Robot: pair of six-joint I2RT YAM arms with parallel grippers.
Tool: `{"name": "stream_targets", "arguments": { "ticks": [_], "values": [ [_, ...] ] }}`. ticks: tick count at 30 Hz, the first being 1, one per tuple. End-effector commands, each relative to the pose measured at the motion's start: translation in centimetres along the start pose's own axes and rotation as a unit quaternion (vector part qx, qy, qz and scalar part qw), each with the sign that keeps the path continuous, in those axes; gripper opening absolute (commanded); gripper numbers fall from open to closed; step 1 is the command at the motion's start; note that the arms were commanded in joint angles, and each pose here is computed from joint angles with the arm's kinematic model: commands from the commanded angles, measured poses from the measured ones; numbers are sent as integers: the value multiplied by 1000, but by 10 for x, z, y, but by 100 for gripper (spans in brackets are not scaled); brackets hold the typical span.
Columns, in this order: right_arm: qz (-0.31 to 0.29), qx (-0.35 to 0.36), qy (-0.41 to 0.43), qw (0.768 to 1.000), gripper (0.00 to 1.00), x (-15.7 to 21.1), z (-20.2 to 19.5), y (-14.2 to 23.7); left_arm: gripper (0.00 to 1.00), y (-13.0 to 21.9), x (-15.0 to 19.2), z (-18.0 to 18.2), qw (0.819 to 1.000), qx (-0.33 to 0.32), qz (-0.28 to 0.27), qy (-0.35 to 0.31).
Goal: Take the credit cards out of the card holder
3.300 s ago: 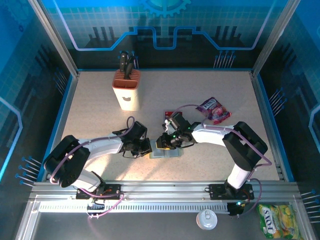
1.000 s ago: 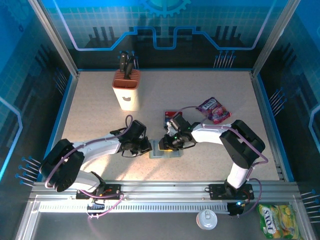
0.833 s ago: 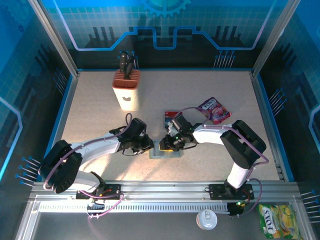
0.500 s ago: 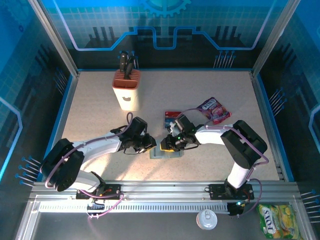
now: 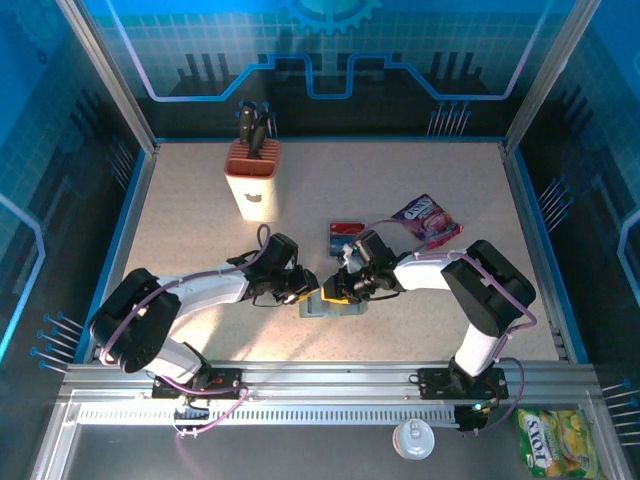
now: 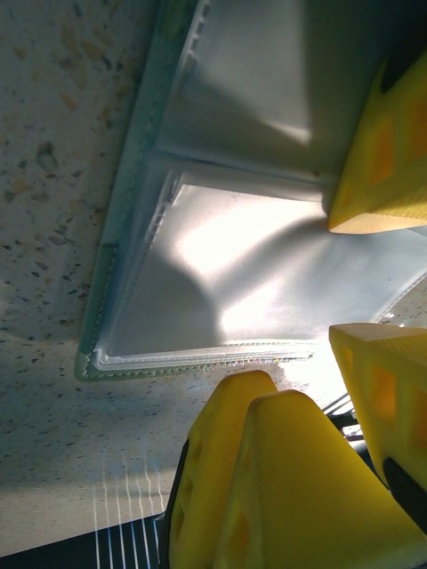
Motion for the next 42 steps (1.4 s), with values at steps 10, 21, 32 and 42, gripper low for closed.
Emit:
{"name": "stream_targets", "arguments": {
  "ticks": [10, 21, 32, 42],
  "values": [
    [16, -5, -31, 999, 33, 9, -13, -4, 35, -9, 3, 12, 1000, -10, 11, 14],
    [19, -4, -36, 999, 33, 11, -15, -5, 34, -13, 3, 12, 1000, -4, 16, 17],
    [19, -5, -36, 999, 32, 12, -16, -4, 25, -13, 4, 6, 1000, 10, 22, 12],
    [-22, 2, 1, 1000, 34, 2, 6, 21, 24, -6, 8, -9, 999, 23, 25, -5]
  ]
}}
Point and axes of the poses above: each hand's point on the last joint's axis, 136 mm out from that joint toward the fingers, its own y axis back along the fingers, its own z axis along the line the jaws close on, x = y × z, the point moved 7 cm from there along y, back along the fingers, and after that the axes turned 10 degrees about y, right-handed, at the moved point
